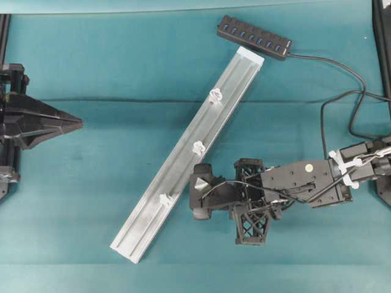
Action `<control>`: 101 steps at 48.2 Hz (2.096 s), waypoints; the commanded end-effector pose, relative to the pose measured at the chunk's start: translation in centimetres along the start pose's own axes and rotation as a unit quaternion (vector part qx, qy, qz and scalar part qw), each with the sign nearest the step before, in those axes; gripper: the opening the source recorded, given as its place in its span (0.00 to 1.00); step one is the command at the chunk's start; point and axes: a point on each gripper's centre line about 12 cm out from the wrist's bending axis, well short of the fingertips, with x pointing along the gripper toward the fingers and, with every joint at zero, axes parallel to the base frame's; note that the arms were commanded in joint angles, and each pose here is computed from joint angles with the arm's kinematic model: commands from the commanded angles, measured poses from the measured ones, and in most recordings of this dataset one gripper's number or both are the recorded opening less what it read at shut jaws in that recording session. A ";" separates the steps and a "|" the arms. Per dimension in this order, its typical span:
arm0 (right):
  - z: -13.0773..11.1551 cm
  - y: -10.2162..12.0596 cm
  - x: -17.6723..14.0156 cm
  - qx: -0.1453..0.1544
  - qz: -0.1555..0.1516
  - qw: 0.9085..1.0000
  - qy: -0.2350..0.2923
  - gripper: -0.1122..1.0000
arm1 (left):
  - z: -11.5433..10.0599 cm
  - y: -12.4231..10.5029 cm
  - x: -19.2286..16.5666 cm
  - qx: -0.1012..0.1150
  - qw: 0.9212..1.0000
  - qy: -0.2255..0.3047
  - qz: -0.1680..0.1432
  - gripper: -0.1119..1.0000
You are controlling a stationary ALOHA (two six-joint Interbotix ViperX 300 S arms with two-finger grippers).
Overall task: Pass the USB cable through three rings with both arms.
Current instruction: 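Close the right gripper on the cable just below the USB-A plug, then lift the plug with the right gripper toward the rail's top end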
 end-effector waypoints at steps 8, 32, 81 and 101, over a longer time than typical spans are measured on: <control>1.1 -0.2 -2.5 -0.040 -0.009 0.999 -0.001 0.18 | 1.2 0.0 -0.6 0.002 1.000 -0.024 0.000 0.09; 4.1 -3.9 -12.2 -0.114 -0.020 0.993 -0.026 0.18 | 1.4 0.1 -1.1 0.000 1.000 -0.020 0.002 0.09; -0.3 -22.3 -20.4 -0.176 -0.104 0.978 -0.048 0.18 | 1.9 0.2 -1.0 -0.055 0.998 -0.024 0.003 0.18; -3.9 -27.8 -20.2 -0.197 -0.128 0.972 -0.028 0.18 | 2.6 0.2 0.7 -0.054 0.998 -0.013 0.004 0.18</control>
